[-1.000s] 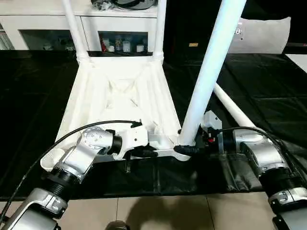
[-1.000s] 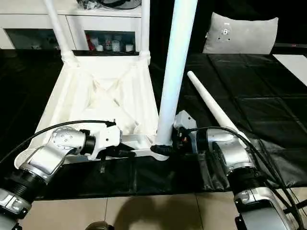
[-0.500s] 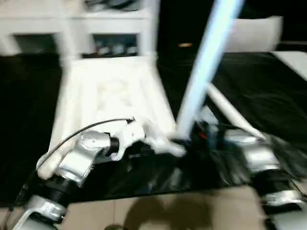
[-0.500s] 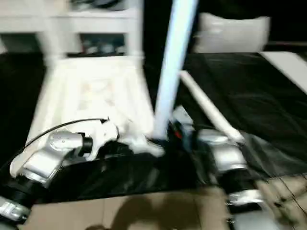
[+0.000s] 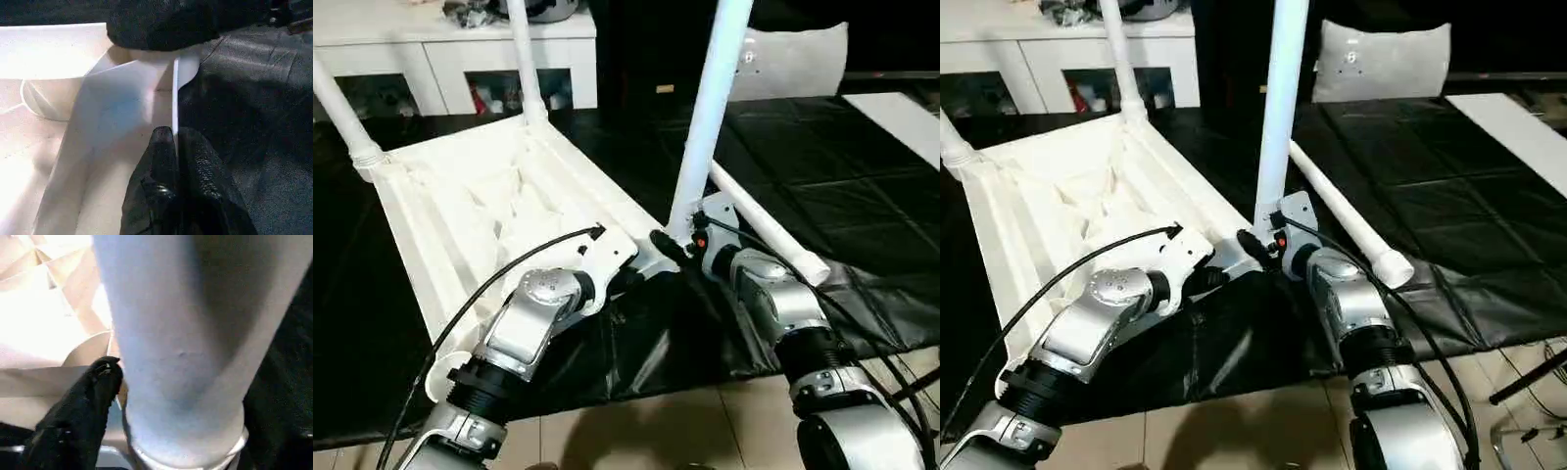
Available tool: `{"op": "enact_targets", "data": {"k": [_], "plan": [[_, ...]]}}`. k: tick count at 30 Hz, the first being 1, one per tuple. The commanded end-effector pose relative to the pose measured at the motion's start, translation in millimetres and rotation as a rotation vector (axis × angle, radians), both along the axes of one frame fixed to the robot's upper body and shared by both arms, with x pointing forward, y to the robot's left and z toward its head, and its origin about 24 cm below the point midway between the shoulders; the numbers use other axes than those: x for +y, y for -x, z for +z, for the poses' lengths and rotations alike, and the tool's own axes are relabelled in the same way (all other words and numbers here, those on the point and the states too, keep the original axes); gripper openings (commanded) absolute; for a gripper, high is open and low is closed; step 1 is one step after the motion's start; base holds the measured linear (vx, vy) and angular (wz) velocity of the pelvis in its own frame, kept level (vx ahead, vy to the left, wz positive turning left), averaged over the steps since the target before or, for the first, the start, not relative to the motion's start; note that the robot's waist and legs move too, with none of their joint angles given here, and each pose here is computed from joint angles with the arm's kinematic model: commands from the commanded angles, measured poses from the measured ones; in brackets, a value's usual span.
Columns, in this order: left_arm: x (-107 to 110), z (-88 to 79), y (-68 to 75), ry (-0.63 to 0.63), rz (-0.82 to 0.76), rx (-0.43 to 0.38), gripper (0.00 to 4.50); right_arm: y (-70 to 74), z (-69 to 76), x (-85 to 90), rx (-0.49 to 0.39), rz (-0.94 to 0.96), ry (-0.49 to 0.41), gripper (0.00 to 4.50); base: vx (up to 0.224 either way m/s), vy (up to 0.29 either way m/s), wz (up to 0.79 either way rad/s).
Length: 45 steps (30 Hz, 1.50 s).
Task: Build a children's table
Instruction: Rotate leg to tighten
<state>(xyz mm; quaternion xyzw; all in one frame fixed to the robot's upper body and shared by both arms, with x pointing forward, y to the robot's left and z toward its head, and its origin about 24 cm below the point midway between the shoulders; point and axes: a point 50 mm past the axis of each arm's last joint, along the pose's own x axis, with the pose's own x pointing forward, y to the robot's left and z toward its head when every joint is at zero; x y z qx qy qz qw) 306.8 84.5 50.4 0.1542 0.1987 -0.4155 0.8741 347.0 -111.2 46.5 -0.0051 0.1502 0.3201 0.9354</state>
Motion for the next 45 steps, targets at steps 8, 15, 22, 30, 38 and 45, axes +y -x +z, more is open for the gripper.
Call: {"op": "enact_targets", "data": {"k": [8, 15, 22, 30, 38, 45], "plan": [[12.1, 9.6, -8.5, -0.033, -0.094, -0.118, 0.0, 16.8, 6.9, -26.6, -0.014, 0.237, -0.048, 4.47, 0.0, 0.0, 0.0], [17.6, 7.6, 0.5, -0.053, -0.279, -0.119, 0.0, 25.4, 14.5, -58.3, -0.016, 0.408, 0.052, 4.47, 0.0, 0.0, 0.0], [25.1, 2.3, 13.8, -0.103, -0.485, -0.064, 0.0, 29.0, 27.5, -71.6, -0.041, 0.575, 0.13, 4.47, 0.0, 0.0, 0.0], [30.4, 4.6, 19.7, -0.126, -0.646, -0.038, 0.0, 37.8, 24.8, -62.3, -0.033, 0.736, 0.119, 4.2, 0.0, 0.0, 0.0], [29.3, 4.4, 22.6, -0.115, -0.68, -0.028, 0.0, 38.7, 19.6, -58.1, -0.006, 0.759, 0.096, 3.5, 0.0, 0.0, 0.0], [29.6, 3.8, 22.3, -0.11, -0.683, -0.024, 0.0, 40.8, 17.5, -58.7, 0.015, 0.772, 0.088, 3.0, 0.0, 0.0, 0.0]]}}
